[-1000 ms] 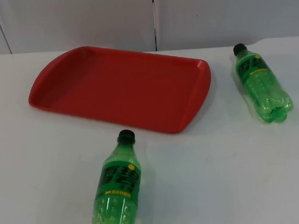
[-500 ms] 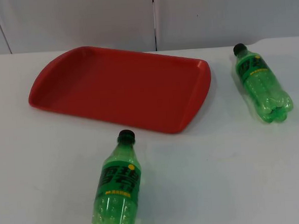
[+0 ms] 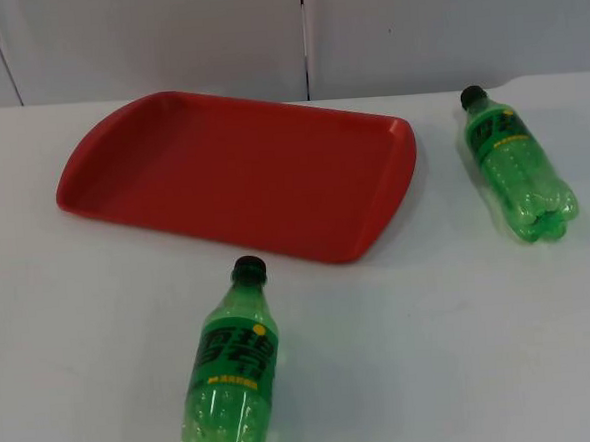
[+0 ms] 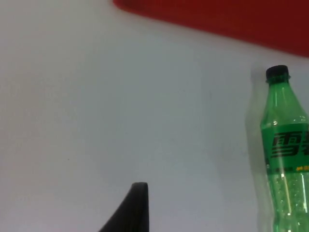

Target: Place the bottle upright on the tray.

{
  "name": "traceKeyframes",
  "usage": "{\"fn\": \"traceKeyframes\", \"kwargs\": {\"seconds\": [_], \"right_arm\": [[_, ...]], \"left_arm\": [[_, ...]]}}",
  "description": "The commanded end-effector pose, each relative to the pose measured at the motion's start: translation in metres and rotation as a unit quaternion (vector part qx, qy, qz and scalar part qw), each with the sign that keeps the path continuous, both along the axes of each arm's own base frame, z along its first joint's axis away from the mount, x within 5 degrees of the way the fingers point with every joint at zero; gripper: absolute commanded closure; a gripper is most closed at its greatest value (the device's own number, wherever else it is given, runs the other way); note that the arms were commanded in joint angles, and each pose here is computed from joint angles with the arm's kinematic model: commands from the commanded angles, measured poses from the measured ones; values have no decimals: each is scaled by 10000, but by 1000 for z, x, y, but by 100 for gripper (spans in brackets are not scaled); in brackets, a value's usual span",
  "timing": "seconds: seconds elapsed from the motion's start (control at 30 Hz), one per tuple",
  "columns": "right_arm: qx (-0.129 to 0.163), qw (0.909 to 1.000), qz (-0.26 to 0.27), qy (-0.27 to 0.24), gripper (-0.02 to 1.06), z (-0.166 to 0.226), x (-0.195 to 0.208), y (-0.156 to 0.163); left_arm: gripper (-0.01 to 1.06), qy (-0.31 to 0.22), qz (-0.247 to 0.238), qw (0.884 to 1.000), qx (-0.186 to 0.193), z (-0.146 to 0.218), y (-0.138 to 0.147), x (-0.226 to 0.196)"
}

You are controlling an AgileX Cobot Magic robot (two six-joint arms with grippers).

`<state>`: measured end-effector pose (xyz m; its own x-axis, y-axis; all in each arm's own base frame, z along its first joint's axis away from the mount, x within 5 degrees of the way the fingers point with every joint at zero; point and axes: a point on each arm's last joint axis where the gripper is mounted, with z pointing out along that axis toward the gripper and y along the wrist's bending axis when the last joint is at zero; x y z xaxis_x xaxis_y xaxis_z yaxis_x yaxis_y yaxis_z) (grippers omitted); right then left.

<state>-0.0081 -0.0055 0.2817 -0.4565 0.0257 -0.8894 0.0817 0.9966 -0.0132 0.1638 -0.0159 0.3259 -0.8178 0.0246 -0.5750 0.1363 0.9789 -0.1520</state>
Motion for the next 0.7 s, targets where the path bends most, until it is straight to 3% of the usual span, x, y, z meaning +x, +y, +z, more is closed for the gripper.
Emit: {"fn": "traceKeyframes", "kwargs": {"seconds": [0.0,0.27,0.67], "right_arm": [[2,10000,-13,-8,0,-1,0,0],[2,10000,-13,-8,0,-1,0,0],[2,10000,-13,-8,0,-1,0,0]], "left_arm": [[0,-103,-79,9998,-159,3,-3,7],[0,83,-164,9995,-266,-4,-7,20],[0,310,-820,9958,-280,-23,-41,40]]}}
